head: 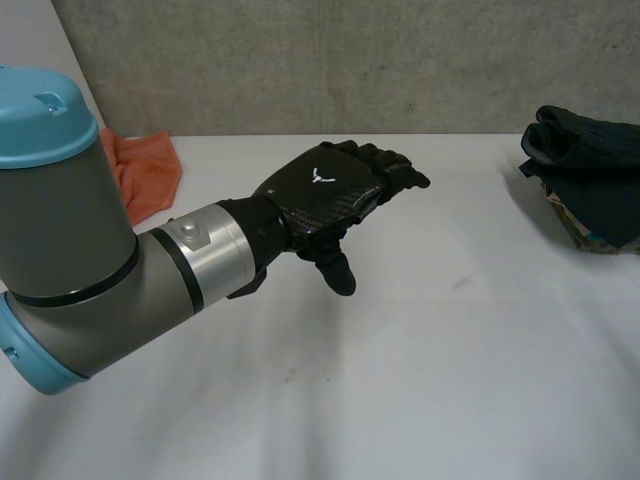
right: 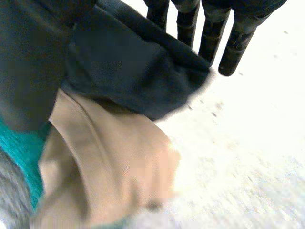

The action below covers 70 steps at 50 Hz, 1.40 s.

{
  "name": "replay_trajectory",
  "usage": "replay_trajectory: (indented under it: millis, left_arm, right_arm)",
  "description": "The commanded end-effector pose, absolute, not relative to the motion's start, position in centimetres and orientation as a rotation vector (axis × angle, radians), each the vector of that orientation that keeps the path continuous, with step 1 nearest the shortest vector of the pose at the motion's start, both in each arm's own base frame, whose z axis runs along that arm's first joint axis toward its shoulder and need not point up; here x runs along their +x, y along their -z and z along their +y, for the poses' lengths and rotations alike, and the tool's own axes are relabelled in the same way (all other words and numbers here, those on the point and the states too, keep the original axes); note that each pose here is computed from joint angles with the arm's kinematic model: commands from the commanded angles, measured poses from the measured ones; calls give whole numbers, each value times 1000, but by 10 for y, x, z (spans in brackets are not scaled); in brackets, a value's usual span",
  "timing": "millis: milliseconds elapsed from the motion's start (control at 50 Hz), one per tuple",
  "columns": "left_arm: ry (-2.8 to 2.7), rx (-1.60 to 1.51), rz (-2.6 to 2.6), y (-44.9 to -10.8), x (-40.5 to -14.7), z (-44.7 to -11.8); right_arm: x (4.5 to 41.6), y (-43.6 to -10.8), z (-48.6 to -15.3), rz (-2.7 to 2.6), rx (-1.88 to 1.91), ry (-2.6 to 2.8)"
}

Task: Fold the laundry.

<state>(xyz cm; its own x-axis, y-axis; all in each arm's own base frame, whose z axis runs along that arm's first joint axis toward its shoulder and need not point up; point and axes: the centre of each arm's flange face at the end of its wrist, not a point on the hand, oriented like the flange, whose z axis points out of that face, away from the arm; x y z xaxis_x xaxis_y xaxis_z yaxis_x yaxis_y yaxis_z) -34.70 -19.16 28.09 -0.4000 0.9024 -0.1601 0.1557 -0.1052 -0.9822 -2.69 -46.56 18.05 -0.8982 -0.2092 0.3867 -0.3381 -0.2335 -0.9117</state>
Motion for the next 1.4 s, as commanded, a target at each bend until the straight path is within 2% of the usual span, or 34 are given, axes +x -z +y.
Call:
replay_trajectory:
  millis: [20, 160, 240, 360, 420, 480, 500, 560, 580, 600, 640, 660, 720, 740, 800, 820, 900, 980, 1060, 1140, 1240, 1280, 1340, 1400]
  left_arm:
    - [-1568, -1181, -1548, -283, -347, -192]
    - [-1563, -1181, -1549, -282, -347, -191]
    - [-1561, -1180, -1553, -281, -347, -191]
    - [-1584, -1174, -1544, -287, -346, -192]
    - [-1635, -1156, -1535, -297, -344, -194]
    - [-1713, -1121, -1537, -306, -342, -200]
    - [-1792, -1079, -1544, -313, -339, -207]
    - [-1953, -977, -1569, -324, -331, -223]
    - [-2067, -886, -1597, -330, -322, -236]
    - [-2132, -836, -1606, -333, -318, -243]
    - [-2261, -720, -1633, -339, -305, -261]
    - [-2367, -608, -1663, -342, -288, -281]
    - [-2487, -500, -1723, -341, -256, -314]
    - [-2518, -493, -1810, -328, -234, -336]
    - [-2528, -519, -1969, -300, -203, -369]
    - [-2521, -559, -2069, -280, -183, -389]
    - [-2459, -737, -2267, -229, -142, -426]
    - [-2387, -952, -2411, -179, -110, -452]
    - [-2318, -1099, -2494, -140, -90, -467]
    - [-2278, -1165, -2533, -111, -83, -477]
    - [-2267, -1163, -2555, -92, -75, -490]
    - [-2266, -1155, -2570, -89, -70, -493]
    - [-2283, -1156, -2551, -94, -74, -492]
    - [-2352, -1145, -2483, -123, -90, -484]
  right_arm:
    - [-54, -204, -453, -1928, 525, -2220]
    - [-64, -232, -442, -1954, 463, -2189]
    - [-81, -258, -439, -1894, 365, -2151]
    - [-128, -308, -440, -1598, 49, -1921]
    - [-128, -329, -440, -1448, 46, -1846]
    - [-94, -344, -446, -1342, 120, -1924]
    - [-47, -352, -450, -1294, 180, -2050]
    - [21, -359, -443, -1249, 275, -2252]
    - [59, -359, -432, -1236, 353, -2376]
    - [76, -359, -426, -1232, 400, -2431]
    - [107, -354, -411, -1244, 512, -2530]
    - [133, -345, -394, -1276, 645, -2604]
    - [170, -320, -368, -1373, 868, -2661]
    - [195, -298, -348, -1458, 1022, -2682]
    - [231, -268, -313, -1586, 1259, -2689]
    - [246, -254, -294, -1659, 1362, -2663]
    - [254, -220, -271, -1872, 1472, -2493]
    - [252, -193, -262, -2012, 1545, -2286]
    - [246, -179, -258, -2035, 1570, -2110]
    - [239, -174, -259, -2036, 1545, -2028]
    - [237, -170, -257, -2060, 1530, -2003]
    - [236, -167, -254, -2075, 1530, -1989]
    - [235, -165, -252, -2090, 1529, -1978]
    - [234, -163, -253, -2098, 1522, -1968]
